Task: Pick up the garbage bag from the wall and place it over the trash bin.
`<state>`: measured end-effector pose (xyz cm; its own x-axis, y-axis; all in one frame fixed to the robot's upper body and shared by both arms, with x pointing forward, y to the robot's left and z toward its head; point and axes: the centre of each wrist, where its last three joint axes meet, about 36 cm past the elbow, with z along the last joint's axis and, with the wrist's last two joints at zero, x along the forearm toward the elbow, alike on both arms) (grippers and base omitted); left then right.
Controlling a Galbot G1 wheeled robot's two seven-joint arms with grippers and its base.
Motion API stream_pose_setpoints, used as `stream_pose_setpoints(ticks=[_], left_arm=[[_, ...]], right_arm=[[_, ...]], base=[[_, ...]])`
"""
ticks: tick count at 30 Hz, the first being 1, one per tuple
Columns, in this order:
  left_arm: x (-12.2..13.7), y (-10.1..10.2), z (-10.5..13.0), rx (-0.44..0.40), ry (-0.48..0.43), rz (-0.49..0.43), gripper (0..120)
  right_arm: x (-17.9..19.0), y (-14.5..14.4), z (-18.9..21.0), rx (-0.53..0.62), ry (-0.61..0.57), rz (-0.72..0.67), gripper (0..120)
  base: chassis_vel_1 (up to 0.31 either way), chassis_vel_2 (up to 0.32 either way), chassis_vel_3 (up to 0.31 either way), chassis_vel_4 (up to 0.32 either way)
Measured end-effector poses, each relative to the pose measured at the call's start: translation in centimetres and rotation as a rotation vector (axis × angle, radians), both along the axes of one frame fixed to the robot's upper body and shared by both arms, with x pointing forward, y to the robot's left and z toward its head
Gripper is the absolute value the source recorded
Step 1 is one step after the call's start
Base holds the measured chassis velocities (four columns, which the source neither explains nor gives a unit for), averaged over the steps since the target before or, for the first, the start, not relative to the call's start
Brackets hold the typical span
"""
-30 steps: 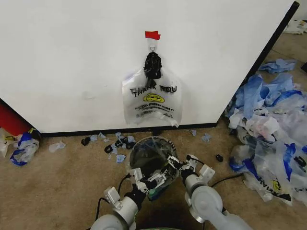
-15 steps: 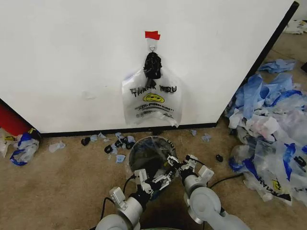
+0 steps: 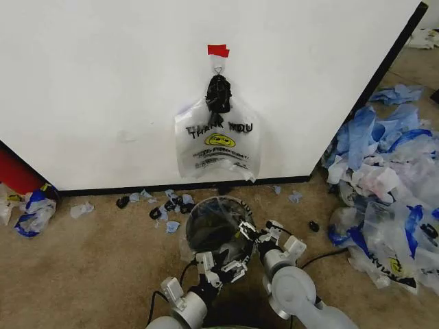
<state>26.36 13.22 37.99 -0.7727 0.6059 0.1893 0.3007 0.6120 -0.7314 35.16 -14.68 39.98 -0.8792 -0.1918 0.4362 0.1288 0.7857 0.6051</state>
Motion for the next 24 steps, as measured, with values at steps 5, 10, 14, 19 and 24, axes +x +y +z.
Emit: stream_pose_setpoints(ticks=[5, 10, 14, 19, 24], left_arm=[[0.6, -0.2, 0.6, 0.002, -0.005, -0.001, 100], [0.6, 0.0, 0.6, 0.007, -0.005, 0.004, 100], [0.5, 0.3, 0.4, 0.014, -0.005, 0.010, 100], [0.7, 0.4, 0.2, 0.020, -0.009, 0.018, 100], [0.8, 0.2, 0.1, 0.018, -0.010, 0.021, 100]], right_arm=[[0.4, -0.8, 0.6, 0.093, -0.029, 0.011, 100], [0.4, -1.7, 1.4, 0.123, -0.049, 0.027, 100], [0.2, -2.2, 1.8, 0.170, -0.040, 0.029, 100], [0.2, -2.7, 2.4, 0.212, -0.079, 0.035, 100], [0.1, -3.1, 2.9, 0.170, -0.116, 0.044, 100]], base=[[0.000, 0.000, 0.000, 0.000], [0.000, 0.000, 0.000, 0.000], [0.000, 0.000, 0.000, 0.000], [0.000, 0.000, 0.000, 0.000], [0.000, 0.000, 0.000, 0.000]])
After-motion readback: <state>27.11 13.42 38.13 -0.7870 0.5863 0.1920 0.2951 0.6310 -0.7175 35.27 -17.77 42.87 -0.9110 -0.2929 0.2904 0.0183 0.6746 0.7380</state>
